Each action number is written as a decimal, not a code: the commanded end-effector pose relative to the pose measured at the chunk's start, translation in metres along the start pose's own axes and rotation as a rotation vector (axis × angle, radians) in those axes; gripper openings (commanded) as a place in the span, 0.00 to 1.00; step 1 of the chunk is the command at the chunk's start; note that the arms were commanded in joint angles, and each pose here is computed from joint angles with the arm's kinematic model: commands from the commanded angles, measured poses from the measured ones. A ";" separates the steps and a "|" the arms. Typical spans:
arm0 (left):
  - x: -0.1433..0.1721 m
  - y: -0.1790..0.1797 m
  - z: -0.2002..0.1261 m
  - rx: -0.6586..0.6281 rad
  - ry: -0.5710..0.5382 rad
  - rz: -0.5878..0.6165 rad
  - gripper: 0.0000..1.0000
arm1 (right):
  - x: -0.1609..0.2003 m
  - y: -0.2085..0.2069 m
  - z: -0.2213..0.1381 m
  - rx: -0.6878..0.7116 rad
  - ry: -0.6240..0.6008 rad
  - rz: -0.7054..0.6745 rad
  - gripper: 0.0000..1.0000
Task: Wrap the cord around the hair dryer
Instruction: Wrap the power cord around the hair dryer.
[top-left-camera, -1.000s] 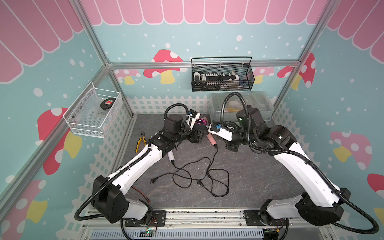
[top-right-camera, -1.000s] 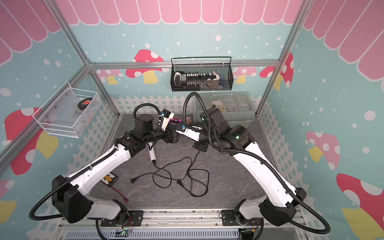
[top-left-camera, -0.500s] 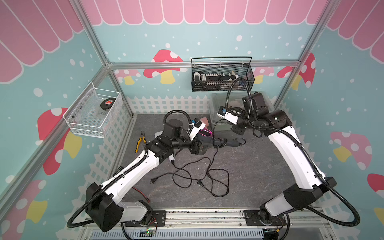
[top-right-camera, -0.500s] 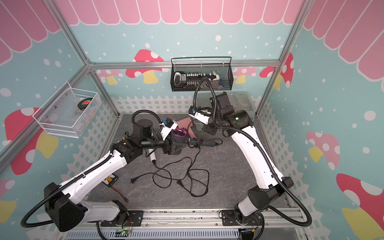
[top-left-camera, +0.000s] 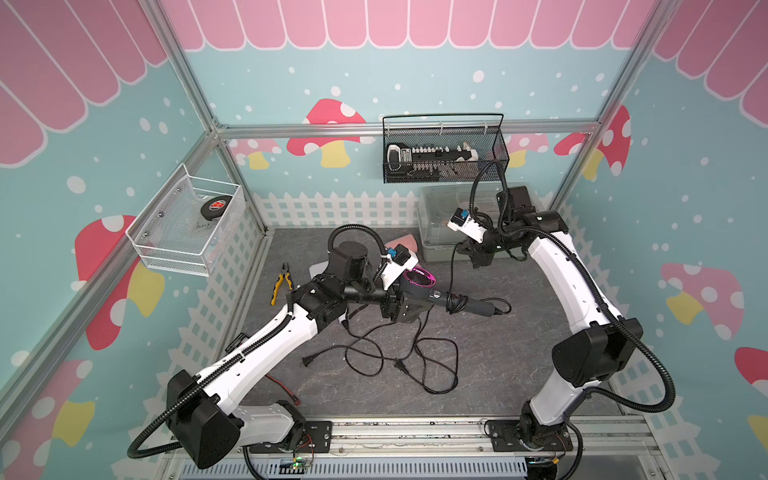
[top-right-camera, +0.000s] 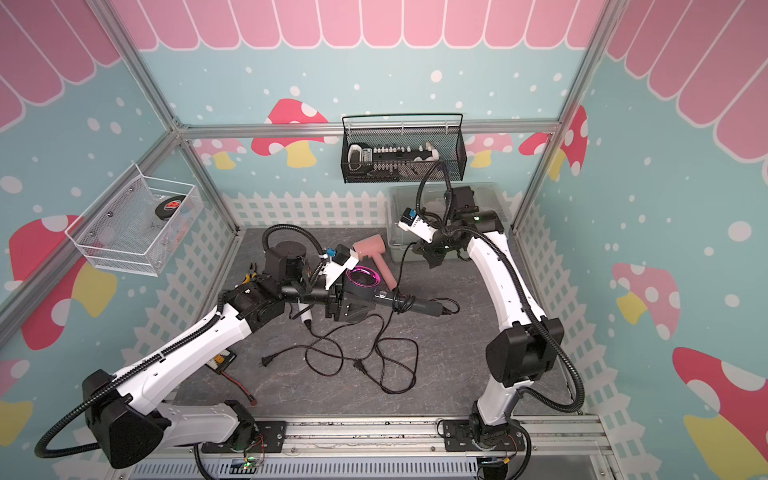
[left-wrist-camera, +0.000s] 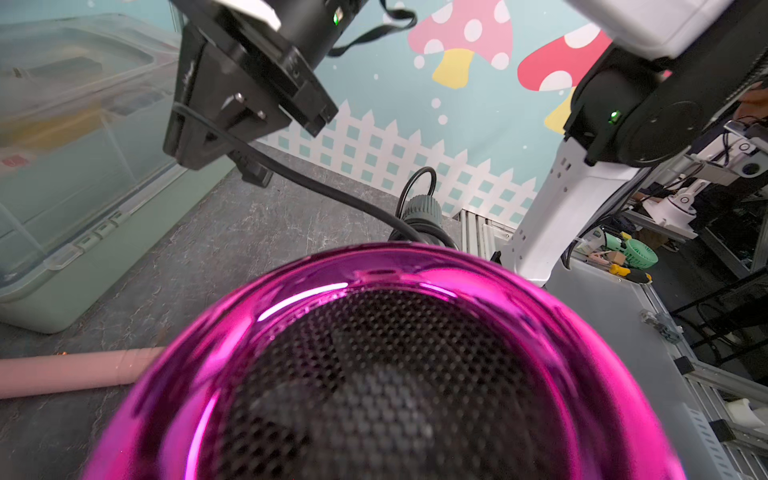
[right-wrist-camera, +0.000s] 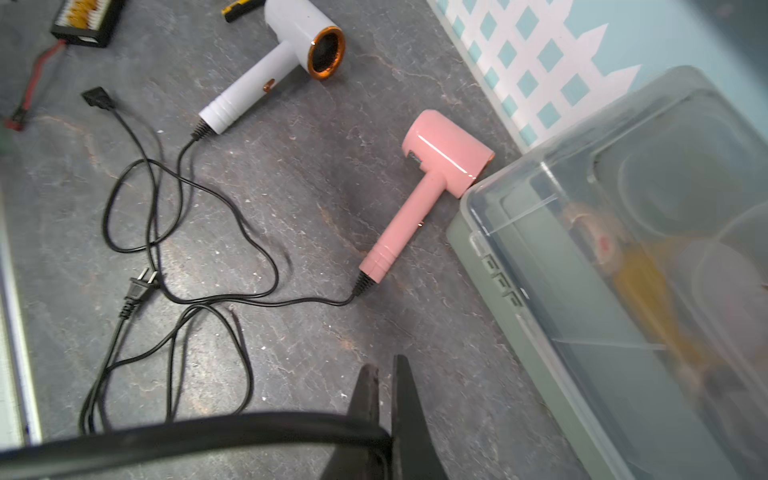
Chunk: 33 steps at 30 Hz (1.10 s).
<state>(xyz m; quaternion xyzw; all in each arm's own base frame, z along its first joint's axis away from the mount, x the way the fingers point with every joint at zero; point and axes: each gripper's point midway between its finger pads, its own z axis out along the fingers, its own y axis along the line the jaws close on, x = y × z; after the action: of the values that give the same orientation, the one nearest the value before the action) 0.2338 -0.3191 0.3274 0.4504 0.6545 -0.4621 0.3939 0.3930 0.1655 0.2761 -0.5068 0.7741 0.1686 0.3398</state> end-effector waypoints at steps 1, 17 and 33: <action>-0.035 -0.027 -0.017 0.113 -0.126 0.090 0.00 | -0.005 0.005 0.004 -0.106 -0.153 0.029 0.00; -0.077 -0.004 -0.035 0.130 -0.357 0.035 0.00 | 0.007 0.015 0.012 -0.275 -0.506 0.290 0.00; -0.102 0.025 -0.046 0.043 -0.528 -0.019 0.00 | 0.024 0.035 0.016 -0.281 -0.593 0.431 0.08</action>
<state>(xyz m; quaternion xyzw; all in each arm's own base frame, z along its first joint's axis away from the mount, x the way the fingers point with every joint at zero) 0.2893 -0.3040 0.3833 0.3092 0.5881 -0.5788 0.4729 0.3572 0.1776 0.2414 -0.3193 0.7029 0.4771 0.4199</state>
